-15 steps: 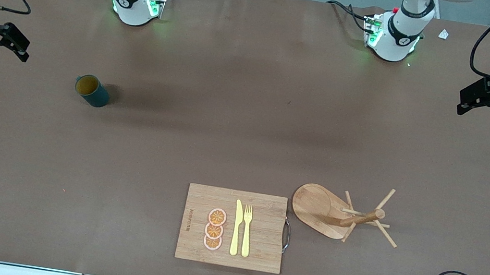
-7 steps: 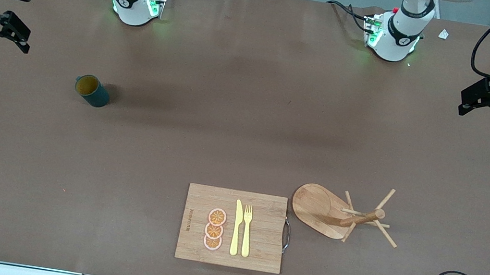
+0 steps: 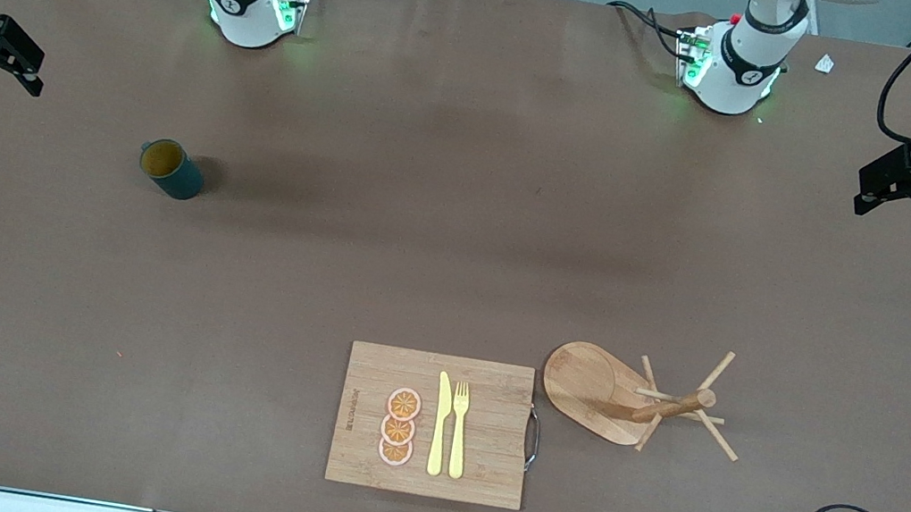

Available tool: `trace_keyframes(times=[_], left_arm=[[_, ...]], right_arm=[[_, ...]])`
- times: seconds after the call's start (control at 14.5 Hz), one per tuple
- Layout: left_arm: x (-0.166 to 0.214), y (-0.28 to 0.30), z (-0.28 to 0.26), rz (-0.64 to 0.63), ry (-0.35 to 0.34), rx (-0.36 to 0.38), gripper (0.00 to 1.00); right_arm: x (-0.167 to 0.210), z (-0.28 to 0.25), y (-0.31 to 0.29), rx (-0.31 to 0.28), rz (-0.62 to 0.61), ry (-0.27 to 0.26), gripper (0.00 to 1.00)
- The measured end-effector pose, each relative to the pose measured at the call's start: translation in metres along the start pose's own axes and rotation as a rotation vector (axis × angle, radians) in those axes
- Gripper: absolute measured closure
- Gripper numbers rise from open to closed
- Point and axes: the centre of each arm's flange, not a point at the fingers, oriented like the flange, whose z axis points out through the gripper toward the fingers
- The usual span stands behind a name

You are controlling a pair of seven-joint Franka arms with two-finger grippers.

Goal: Transfer cup from left to right arm and place

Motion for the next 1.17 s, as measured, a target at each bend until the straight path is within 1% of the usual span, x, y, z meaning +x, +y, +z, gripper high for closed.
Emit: trace_keyframes(times=[0.21,0.41,0.62,1.17], left_arm=[[0.000,0.000,0.000,0.006,0.000,0.000,0.00],[0.000,0.000,-0.001,0.006,0.003,0.000,0.00],[0.000,0.000,-0.003,0.007,0.007,-0.001,0.00],[0.000,0.002,-0.003,0.011,0.007,-0.001,0.00]], right_arm=[[0.000,0.000,0.000,0.001,0.000,0.001,0.00],[0.001,0.000,0.005,0.027,0.019,0.004,0.00],[0.003,-0.002,0.014,0.037,0.046,0.009,0.00],[0.019,-0.010,0.012,0.026,0.046,0.010,0.00]])
